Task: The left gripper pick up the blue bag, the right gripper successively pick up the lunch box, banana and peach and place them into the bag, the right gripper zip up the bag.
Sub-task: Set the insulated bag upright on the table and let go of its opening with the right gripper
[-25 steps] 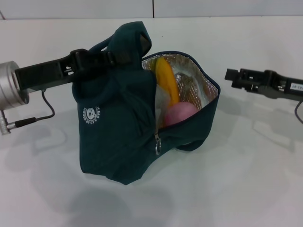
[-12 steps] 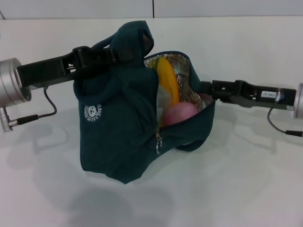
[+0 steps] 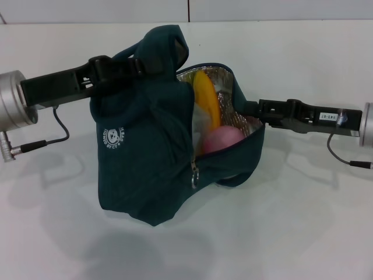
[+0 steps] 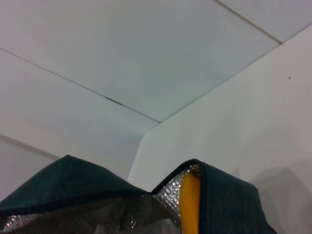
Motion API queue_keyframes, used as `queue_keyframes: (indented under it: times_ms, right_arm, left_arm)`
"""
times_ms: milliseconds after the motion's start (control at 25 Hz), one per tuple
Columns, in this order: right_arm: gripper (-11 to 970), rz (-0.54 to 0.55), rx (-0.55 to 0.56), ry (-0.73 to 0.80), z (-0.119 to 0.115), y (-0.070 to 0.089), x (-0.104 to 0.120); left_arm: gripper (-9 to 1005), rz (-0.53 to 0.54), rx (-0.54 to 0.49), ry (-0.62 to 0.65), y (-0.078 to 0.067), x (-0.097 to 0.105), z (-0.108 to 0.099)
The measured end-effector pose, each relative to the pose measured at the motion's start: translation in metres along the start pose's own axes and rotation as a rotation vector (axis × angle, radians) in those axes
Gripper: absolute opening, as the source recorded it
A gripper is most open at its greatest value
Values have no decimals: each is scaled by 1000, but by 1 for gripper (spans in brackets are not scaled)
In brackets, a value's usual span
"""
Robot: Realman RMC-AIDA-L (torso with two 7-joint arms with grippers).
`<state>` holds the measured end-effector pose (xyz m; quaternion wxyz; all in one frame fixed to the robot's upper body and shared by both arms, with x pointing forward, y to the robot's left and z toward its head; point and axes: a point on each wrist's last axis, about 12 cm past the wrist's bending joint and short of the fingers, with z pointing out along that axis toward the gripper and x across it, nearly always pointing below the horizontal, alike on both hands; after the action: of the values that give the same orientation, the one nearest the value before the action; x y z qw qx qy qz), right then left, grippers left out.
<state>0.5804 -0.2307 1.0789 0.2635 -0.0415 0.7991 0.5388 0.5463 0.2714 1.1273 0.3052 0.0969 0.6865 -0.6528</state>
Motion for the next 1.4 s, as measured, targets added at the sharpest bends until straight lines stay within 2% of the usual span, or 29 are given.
queue_keyframes:
  times_ms: [400,560,800,960,1400]
  right_arm:
    - [538,-70,-4,20,2,3,-1]
    - [382,-78,-7,19,2,3,-1]
    - [275,-113,-34,-17,-3,5,-3]
    - [205,-168,-77,-58,-12,10,-6]
    - [136,-270,-237,-201,-57,27,-16]
  left_arm:
    - [75,7,2,1,-1,-3,2]
    - [75,8,1,1,-1,-4,2]
    - [75,5,2,2,-1,-4,2]
    - [75,0,2,2,-1,-5,1]
    - [76,-34,3,20,0,-1,2]
